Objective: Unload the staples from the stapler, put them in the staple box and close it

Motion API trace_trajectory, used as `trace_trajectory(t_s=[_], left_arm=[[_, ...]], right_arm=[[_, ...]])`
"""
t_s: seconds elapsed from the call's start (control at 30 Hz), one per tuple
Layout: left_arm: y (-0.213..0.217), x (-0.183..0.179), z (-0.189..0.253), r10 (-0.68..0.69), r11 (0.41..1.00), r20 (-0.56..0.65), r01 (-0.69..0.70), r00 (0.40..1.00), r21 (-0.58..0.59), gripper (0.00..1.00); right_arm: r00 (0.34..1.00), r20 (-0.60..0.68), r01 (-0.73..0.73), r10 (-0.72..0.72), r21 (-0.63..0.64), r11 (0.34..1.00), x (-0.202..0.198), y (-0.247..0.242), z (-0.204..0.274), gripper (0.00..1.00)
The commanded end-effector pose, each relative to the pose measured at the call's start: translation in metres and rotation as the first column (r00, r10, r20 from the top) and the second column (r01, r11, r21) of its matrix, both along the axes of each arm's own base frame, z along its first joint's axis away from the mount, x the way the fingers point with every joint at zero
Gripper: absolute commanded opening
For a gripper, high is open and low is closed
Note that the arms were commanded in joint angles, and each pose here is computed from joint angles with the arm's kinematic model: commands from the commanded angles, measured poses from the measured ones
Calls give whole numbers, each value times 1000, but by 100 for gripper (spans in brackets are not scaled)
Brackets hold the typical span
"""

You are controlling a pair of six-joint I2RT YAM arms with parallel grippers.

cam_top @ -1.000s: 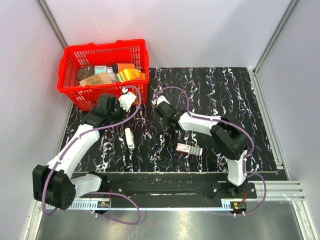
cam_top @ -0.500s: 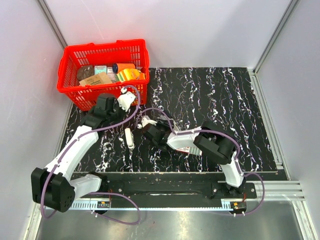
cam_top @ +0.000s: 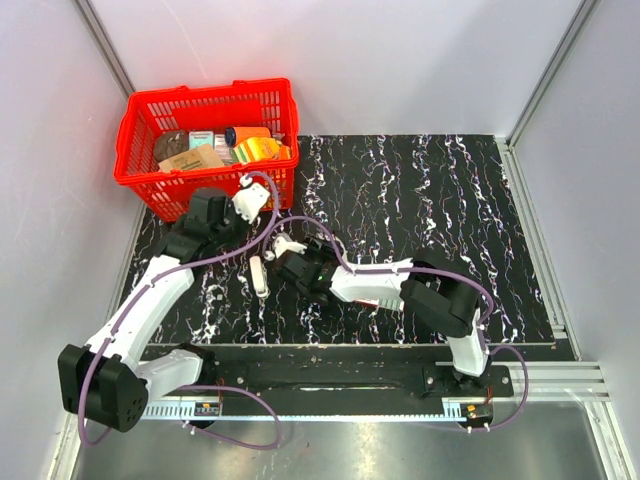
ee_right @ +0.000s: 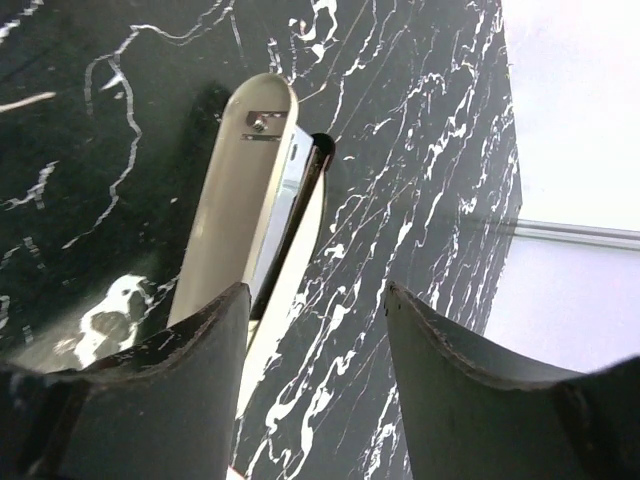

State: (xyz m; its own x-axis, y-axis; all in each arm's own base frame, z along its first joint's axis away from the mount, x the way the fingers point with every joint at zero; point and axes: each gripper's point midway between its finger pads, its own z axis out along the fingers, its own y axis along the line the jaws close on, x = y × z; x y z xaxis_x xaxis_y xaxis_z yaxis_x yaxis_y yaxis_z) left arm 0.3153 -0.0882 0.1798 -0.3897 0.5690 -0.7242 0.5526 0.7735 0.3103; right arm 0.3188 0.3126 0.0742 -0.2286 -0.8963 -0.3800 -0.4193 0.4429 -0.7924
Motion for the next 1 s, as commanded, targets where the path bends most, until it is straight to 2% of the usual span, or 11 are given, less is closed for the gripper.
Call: trace_trajectory(t_s=[0.0, 0.07, 0.23, 0.37, 0.47, 0.57, 0.73, 0.87, 0.97], left_arm=[[4, 1, 11, 6, 1000, 51, -7, 999, 5, 27], [5, 0, 11, 4, 1000, 51, -5, 999, 8, 27], [6, 0, 10, 5, 1000, 51, -6, 999, 11, 27], [3, 0, 8, 2, 1000, 42, -2, 999, 3, 27], [-2, 0, 6, -10, 1000, 25, 10, 1000, -17, 27], [-18, -2, -2, -71, 995, -33, 69, 997, -69, 31], [-66, -1, -17, -230, 961, -178, 194, 957, -198, 49], [-115, 13, -28, -295, 940, -303, 220, 906, -259, 51], [-148, 21, -41, -308, 930, -411, 181, 858, -320, 56]], right_arm=[[1000, -15, 16, -15, 54, 998, -17, 8, 5, 64], [999, -51, 18, -13, 88, 996, -26, 12, 1, 65], [994, -105, 57, -25, 314, 948, -25, 30, 35, 72], [985, -167, 116, -35, 509, 853, -2, 27, 82, 73], [968, -242, 213, -71, 630, 747, 20, 13, 99, 74], [939, -319, 324, -131, 685, 652, 37, -15, 102, 75], [884, -438, 460, -164, 747, 481, 45, -56, 96, 77], [861, -473, 504, -184, 756, 417, 46, -75, 88, 77], [833, -514, 551, -205, 742, 382, 49, -90, 77, 78]])
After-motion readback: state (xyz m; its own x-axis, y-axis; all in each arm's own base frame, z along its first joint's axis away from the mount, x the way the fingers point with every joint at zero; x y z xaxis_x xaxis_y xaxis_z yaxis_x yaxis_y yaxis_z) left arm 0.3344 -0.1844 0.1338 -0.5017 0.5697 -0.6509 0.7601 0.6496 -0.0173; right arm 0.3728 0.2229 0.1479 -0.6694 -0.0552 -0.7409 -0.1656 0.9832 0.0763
